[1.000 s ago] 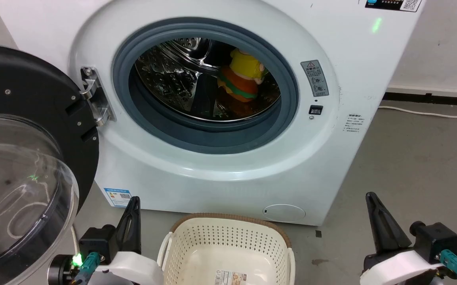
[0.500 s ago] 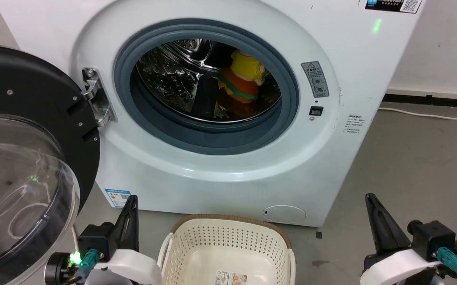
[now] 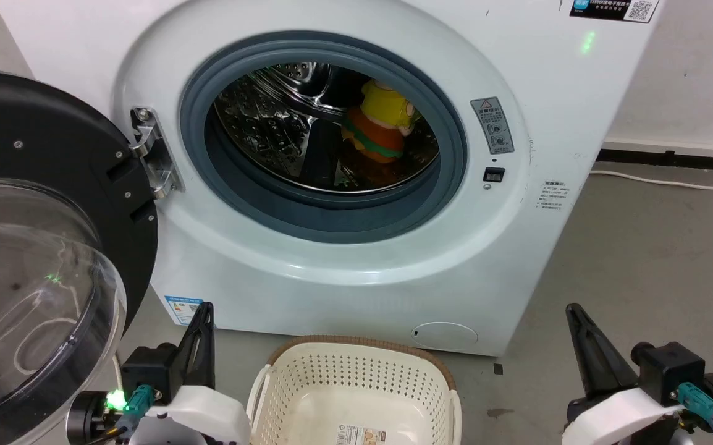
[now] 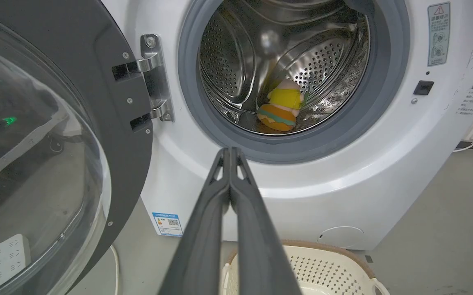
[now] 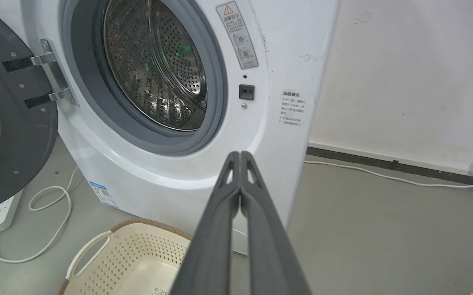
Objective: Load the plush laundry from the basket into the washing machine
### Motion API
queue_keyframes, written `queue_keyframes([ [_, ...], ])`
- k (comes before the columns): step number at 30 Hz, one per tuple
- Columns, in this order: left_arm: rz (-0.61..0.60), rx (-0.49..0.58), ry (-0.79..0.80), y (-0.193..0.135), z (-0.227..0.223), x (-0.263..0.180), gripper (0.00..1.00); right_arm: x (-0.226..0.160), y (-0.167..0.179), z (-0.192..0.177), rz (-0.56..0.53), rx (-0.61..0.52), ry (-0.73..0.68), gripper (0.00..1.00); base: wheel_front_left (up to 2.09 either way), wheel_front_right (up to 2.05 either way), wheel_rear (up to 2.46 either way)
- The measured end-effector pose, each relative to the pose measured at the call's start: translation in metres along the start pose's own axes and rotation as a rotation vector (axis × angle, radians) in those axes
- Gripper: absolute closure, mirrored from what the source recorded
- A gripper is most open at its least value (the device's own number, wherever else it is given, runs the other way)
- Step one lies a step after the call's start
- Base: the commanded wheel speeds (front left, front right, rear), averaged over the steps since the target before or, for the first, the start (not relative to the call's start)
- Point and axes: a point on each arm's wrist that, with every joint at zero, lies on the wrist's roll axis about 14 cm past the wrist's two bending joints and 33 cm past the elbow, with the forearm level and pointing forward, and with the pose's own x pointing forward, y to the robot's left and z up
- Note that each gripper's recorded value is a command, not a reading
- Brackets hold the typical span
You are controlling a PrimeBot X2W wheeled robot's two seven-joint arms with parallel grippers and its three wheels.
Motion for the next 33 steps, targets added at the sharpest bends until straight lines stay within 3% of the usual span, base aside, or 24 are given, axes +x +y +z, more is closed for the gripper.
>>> queue_keyframes([
  [33, 0.023, 0.048, 0.014, 0.007, 0.0076, -0.001, 1.0, -0.0002, -0.0005, -0.0026, 0.0, -0.056, 0.052, 1.0, 0.0, 0.0, 0.0],
])
